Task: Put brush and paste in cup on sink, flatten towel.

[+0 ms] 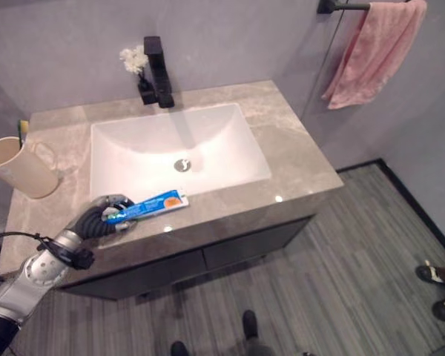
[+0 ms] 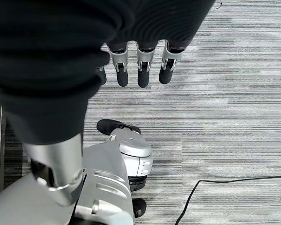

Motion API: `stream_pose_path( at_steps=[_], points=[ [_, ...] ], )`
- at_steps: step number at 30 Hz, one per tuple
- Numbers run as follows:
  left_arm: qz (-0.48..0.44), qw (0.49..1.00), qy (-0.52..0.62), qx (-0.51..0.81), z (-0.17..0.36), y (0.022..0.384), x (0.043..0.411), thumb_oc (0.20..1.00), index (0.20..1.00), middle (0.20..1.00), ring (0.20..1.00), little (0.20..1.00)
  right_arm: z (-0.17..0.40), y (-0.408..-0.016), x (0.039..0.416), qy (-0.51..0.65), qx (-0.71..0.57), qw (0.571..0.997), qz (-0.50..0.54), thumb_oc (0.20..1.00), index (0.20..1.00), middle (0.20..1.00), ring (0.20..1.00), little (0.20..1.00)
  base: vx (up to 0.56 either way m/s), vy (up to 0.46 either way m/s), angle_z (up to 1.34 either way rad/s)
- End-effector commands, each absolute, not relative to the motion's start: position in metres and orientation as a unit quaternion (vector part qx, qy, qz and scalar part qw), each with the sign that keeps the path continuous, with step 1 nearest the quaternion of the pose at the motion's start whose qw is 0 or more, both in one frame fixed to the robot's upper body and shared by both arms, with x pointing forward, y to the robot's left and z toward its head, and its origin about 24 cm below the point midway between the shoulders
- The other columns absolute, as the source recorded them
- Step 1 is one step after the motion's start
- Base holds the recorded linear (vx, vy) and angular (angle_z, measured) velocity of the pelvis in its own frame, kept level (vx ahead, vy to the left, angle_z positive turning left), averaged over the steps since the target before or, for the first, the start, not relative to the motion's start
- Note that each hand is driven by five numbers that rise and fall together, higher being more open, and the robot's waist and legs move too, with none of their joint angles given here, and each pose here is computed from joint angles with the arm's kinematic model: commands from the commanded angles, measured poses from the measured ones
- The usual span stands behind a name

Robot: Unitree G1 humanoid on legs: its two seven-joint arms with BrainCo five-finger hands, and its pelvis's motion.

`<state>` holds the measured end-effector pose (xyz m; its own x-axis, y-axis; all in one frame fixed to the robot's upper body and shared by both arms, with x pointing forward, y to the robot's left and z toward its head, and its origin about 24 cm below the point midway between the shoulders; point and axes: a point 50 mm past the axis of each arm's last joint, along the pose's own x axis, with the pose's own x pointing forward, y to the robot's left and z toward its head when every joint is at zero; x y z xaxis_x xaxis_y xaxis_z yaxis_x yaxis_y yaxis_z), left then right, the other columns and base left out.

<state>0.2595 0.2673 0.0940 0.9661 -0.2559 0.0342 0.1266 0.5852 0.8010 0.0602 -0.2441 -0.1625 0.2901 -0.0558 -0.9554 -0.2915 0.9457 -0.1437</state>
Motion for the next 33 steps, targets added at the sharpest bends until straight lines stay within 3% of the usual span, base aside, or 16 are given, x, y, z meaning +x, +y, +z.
stream_pose_path(
  at_steps=[1, 7, 8, 9, 19, 26, 30, 33],
  points=[
    [-0.138, 0.881, -0.087, 0.443, 0.093, 0.258, 0.258, 0.520, 0.520, 0.520, 0.520, 0.520, -0.161, -0.244, 0.069, 0.583, -0.148, 0.796, 0.071, 1.000, 1.000, 1.000, 1.000, 1.000, 0.00, 0.000, 0.00],
    [-0.163, 0.868, -0.072, 0.463, 0.087, 0.256, 0.258, 0.451, 0.451, 0.451, 0.451, 0.451, -0.161, -0.247, 0.066, 0.588, -0.154, 0.791, 0.064, 1.000, 1.000, 1.000, 1.000, 1.000, 0.00, 0.000, 0.00],
    [-0.171, 0.863, -0.068, 0.470, 0.085, 0.256, 0.258, 0.404, 0.404, 0.404, 0.404, 0.404, -0.161, -0.249, 0.065, 0.591, -0.155, 0.790, 0.061, 1.000, 1.000, 1.000, 1.000, 1.000, 0.00, 0.000, 0.00],
    [-0.184, 0.856, -0.063, 0.479, 0.083, 0.254, 0.257, 0.200, 0.200, 0.200, 0.200, 0.200, -0.161, -0.251, 0.063, 0.595, -0.155, 0.787, 0.056, 1.000, 1.000, 1.000, 1.000, 1.000, 0.00, 0.000, 0.00],
    [-0.238, 0.822, -0.044, 0.516, 0.074, 0.249, 0.254, 0.200, 0.200, 0.200, 0.200, 0.200, -0.161, -0.264, 0.047, 0.616, -0.131, 0.776, 0.005, 1.000, 1.000, 1.000, 1.000, 1.000, 0.00, 0.000, 0.00],
    [-0.212, 0.809, -0.081, 0.542, 0.094, 0.251, 0.260, 0.200, 0.200, 0.200, 0.200, 0.200, -0.158, -0.280, 0.030, 0.633, -0.085, 0.766, -0.075, 1.000, 1.000, 1.000, 1.000, 1.000, 0.00, -0.019, 0.04],
    [-0.174, 0.805, -0.123, 0.553, 0.116, 0.253, 0.265, 0.200, 0.200, 0.200, 0.200, 0.200, -0.152, -0.297, 0.016, 0.633, -0.023, 0.756, -0.168, 1.000, 1.000, 1.000, 1.000, 1.000, -0.01, -0.033, 0.14],
    [-0.140, 0.805, -0.169, 0.552, 0.137, 0.251, 0.268, 0.200, 0.200, 0.200, 0.200, 0.200, -0.140, -0.326, 0.013, 0.554, 0.120, 0.743, -0.354, 1.000, 1.000, 1.000, 1.000, 1.000, -0.01, -0.030, 0.15]
  ],
)
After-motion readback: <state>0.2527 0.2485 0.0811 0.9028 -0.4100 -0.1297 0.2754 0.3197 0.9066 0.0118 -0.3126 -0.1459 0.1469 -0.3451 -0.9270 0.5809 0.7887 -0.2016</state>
